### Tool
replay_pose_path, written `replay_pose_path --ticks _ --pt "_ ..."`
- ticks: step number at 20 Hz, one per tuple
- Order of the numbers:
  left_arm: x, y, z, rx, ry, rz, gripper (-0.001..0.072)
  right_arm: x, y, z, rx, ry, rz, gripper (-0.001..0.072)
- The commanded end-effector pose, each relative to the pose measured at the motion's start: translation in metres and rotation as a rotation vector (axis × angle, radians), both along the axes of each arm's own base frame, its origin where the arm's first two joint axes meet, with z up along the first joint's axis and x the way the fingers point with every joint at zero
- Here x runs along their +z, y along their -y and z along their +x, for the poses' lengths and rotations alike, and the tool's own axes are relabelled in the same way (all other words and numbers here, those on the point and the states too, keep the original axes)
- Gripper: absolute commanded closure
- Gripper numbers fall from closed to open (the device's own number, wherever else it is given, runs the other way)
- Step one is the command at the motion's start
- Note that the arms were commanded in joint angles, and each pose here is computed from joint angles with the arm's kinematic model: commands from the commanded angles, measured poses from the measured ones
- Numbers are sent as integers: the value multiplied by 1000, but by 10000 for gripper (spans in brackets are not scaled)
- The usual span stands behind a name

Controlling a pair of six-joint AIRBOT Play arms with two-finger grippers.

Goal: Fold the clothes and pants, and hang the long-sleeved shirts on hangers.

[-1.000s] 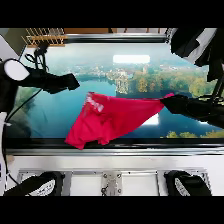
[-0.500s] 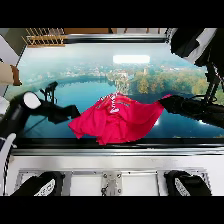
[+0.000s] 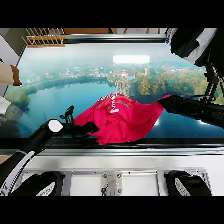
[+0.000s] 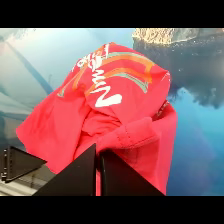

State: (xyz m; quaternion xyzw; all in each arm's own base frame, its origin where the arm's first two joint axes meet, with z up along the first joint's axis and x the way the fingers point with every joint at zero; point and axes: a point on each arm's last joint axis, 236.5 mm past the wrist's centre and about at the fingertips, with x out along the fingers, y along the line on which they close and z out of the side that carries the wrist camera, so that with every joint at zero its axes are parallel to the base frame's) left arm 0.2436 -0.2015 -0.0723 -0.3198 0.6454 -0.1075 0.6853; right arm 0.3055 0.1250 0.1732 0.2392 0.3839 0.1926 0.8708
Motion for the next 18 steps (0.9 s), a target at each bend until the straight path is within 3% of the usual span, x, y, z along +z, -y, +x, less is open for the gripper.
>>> replay_pose_path --ticks 1,6,7,8,9,13,16,18 --pt "-17 26 8 -6 -23 -5 40 -1 0 -1 2 -4 0 697" --pt "-22 50 29 -45 -24 -1 42 -1 0 -1 4 -7 -1 697" --pt "-20 54 33 -48 -14 -4 80 -1 0 -1 4 -7 -1 697" --pt "-16 55 38 -44 4 -6 434 -1 0 -1 4 -6 -1 697" --pt "-10 54 45 -34 33 -10 686 -1 0 -1 5 -2 -4 697" --pt "79 20 96 23 247 -80 695 36 31 23 -72 158 -84 698" --pt "233 -41 129 106 585 -119 695 116 88 34 -223 350 -216 698" --pt "331 -84 122 190 817 -102 695 174 116 28 -308 486 -270 698"
